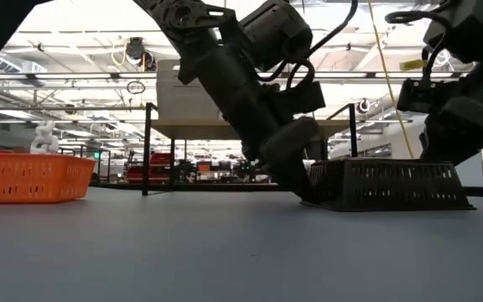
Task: Stack baskets on shelf by color
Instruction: Stack the black bin on top of the other black bins on the shelf
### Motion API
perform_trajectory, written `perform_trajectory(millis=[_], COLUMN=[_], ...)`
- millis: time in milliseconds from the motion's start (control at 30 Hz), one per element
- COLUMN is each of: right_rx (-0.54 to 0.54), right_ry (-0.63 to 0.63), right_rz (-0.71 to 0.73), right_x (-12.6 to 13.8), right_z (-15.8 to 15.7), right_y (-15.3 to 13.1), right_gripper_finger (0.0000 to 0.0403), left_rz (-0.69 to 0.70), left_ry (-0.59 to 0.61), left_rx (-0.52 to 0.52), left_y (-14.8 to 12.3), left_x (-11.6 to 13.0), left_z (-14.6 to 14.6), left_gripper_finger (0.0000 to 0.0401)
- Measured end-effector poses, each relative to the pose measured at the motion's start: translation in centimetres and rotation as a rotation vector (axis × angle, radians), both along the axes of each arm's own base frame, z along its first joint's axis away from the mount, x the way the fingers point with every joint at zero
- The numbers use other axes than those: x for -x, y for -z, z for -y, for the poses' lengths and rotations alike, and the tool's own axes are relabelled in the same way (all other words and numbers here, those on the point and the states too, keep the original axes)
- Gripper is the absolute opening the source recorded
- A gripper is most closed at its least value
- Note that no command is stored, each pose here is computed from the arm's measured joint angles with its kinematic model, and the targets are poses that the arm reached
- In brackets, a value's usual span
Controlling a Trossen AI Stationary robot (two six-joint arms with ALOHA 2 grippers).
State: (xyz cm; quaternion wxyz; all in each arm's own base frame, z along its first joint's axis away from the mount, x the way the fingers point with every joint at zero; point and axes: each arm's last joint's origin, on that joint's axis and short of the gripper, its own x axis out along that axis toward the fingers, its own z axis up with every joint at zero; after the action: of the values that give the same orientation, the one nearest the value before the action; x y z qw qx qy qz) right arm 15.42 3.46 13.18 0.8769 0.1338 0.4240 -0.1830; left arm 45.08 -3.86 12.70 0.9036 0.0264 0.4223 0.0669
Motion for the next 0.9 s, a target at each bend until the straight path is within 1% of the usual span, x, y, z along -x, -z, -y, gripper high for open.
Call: perform_trajectory(millis=[133,233,367,500,567,633,700,767,833,900], right_rx=[0.093,0.213,0.386,0.528,0.588,0.662,0.759,0.829,0.853,0.843], right_ry=[-0.100,-0.150,-0.221,-0.295,-0.345,-0.349,-0.335,-0.324,-0.323,-0.315], right_rz=[0.040,0.069,0.045,0.023,0.011,0.029,0.032,0.049,0.083,0.135], right_x=[-0.4,-0.7,-0.6,-0.5,-0.4,-0.5,-0.5,-0.6,-0.9,-1.3], right_z=[-0.1,-0.1,-0.2,-0.6,-0.9,-1.2,-1.4,-1.6,-1.8,-2.0], right_y=[-0.4,-0.8,-0.9,-1.0,-1.0,-1.3,-1.6,-2.0,-2.4,-2.8], right_gripper_finger=[0.0021,0.0006,0.0003,0.0003,0.0001,0.0001,0.0001,0.0001,0.0001,0.0001], left_rz=[-0.005,-0.008,0.014,0.052,0.088,0.134,0.201,0.260,0.357,0.445], left_ry=[0.056,0.069,0.072,0.090,0.095,0.088,0.099,0.134,0.191,0.246], left_rx=[-0.093,-0.193,-0.383,-0.600,-0.684,-0.753,-0.797,-0.842,-0.856,-0.859], left_y=[-0.9,-1.6,-3.5,-5.3,-6.3,-7.3,-8.4,-9.3,-10.2,-10.9], left_x=[0.2,0.5,0.9,1.0,1.0,0.8,0.5,0.3,-0.1,-0.4], left_z=[0.1,0.7,1.8,3.4,4.4,5.0,5.6,6.1,6.5,6.6], left_gripper_finger=[0.0005,0.0008,0.0012,0.0003,0.0006,0.0011,0.0012,0.0009,0.0004,0.0004])
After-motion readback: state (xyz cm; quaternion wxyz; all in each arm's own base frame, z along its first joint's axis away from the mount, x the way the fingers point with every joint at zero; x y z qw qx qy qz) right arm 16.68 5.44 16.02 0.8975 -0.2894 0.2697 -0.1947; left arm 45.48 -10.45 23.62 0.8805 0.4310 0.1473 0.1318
